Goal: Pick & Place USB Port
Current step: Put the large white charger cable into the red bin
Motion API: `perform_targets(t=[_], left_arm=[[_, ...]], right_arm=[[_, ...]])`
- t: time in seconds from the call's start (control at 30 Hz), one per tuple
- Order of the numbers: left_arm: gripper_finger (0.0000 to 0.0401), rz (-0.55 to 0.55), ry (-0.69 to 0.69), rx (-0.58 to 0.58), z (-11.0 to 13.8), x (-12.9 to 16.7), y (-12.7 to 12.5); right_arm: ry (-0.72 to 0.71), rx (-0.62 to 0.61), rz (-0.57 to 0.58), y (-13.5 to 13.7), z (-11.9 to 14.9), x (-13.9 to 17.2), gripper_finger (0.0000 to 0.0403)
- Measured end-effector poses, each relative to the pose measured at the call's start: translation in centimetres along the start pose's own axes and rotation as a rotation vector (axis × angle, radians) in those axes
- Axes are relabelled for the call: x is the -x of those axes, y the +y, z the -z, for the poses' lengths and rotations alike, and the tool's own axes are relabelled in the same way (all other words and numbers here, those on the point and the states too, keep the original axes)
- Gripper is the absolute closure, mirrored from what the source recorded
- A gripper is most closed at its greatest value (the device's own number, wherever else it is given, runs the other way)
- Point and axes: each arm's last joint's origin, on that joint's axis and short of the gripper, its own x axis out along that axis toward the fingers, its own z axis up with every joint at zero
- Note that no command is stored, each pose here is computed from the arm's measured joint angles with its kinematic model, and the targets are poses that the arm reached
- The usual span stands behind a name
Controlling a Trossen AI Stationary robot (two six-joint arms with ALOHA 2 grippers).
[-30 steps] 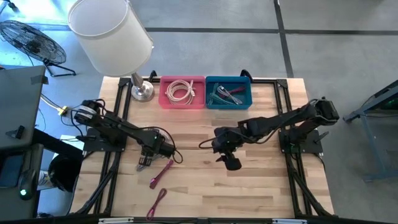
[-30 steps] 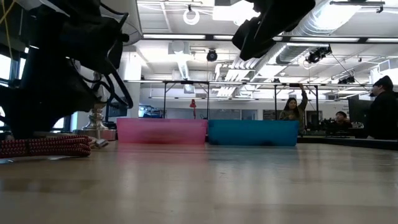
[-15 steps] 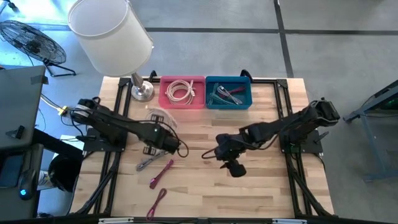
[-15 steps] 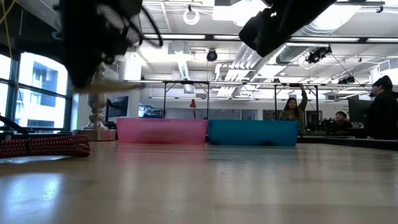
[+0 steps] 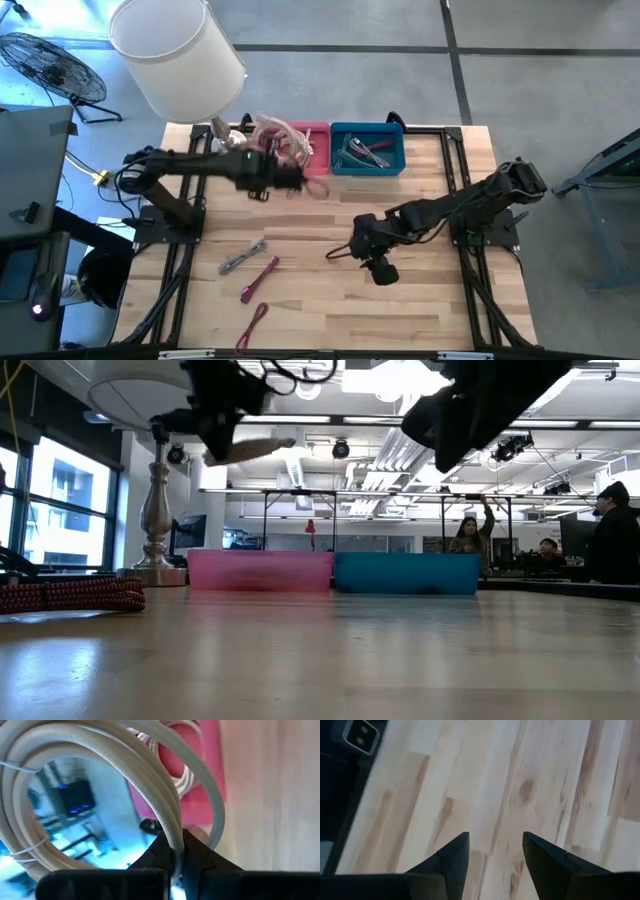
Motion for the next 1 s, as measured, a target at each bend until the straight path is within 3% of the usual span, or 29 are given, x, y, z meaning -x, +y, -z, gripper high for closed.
perform_targets(t=[0.2,0.4,0.73,1.0], left_arm=[[0.0391,0.121,-0.142,0.072,-0.3,-5.0,2.8],[0.0391,0.126,-0.198,0.140,0.3,-8.7,4.0],[0.0391,0.209,-0.242,0.212,1.6,-12.7,3.0],[0.0388,0.300,-0.348,0.204,1.4,-13.5,2.0]], right_arm=[[0.029,0.027,0.037,0.9,0.4,-0.1,0.0226],[0.032,0.043,0.037,1.5,0.5,-0.2,0.0226],[0.030,0.050,0.063,1.4,0.5,-0.2,0.0226],[0.037,0.050,0.070,1.4,0.6,-0.2,0.0226]])
